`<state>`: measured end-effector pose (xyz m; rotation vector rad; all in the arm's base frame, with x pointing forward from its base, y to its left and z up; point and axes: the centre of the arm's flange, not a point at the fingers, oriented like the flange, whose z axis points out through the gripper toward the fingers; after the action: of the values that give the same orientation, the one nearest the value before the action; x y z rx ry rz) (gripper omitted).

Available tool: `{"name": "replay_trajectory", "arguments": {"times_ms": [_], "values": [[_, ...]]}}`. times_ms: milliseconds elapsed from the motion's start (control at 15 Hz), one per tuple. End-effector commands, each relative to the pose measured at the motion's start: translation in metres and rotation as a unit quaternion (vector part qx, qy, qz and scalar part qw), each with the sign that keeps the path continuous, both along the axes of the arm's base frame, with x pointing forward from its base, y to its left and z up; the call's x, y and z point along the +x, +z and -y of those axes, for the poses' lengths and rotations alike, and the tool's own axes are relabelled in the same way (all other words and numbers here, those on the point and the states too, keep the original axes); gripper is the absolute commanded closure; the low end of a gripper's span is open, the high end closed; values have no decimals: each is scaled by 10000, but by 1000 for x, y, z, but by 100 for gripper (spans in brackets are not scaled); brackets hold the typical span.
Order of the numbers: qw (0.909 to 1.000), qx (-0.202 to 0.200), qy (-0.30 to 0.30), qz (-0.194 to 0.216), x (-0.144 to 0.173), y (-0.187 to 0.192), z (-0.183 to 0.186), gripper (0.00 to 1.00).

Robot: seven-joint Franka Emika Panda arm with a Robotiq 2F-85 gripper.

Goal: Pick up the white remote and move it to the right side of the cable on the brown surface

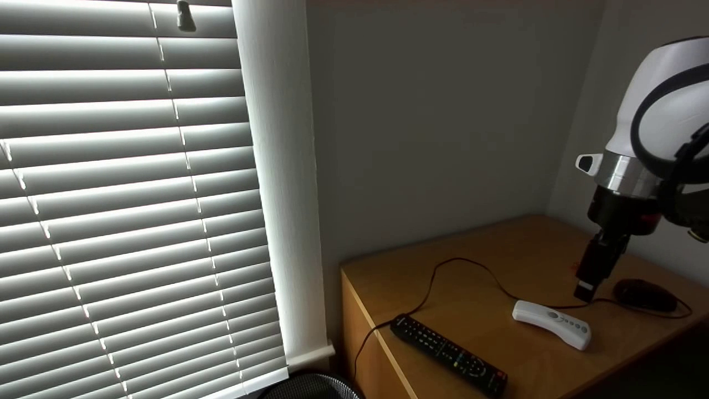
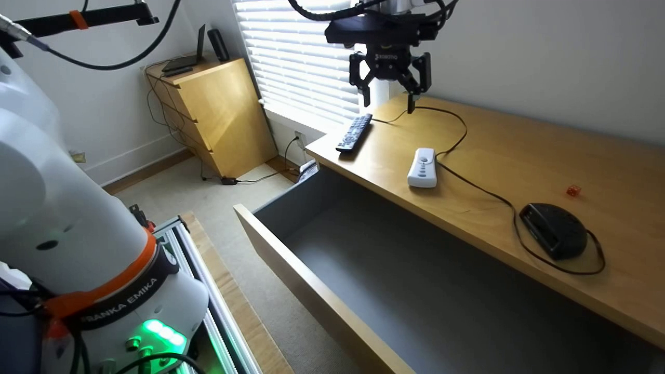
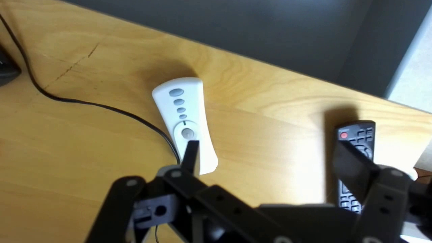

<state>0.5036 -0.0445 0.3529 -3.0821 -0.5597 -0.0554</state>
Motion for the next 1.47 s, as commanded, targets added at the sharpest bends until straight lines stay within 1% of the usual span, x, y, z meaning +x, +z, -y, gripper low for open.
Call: {"name": "replay_trajectory", "arguments": {"times_ms": [0, 533, 600, 667, 800, 1400], "values": [[10000, -6, -4, -22, 5, -4, 2, 0], [10000, -9, 20, 9, 6, -1, -1, 0], [9999, -21, 54, 86, 12, -5, 0, 0], [9998, -124, 28, 159, 19, -11, 5, 0], [9995, -171, 134, 218, 28, -20, 10, 0], [9995, -200, 221, 133, 57, -76, 29, 0]]}}
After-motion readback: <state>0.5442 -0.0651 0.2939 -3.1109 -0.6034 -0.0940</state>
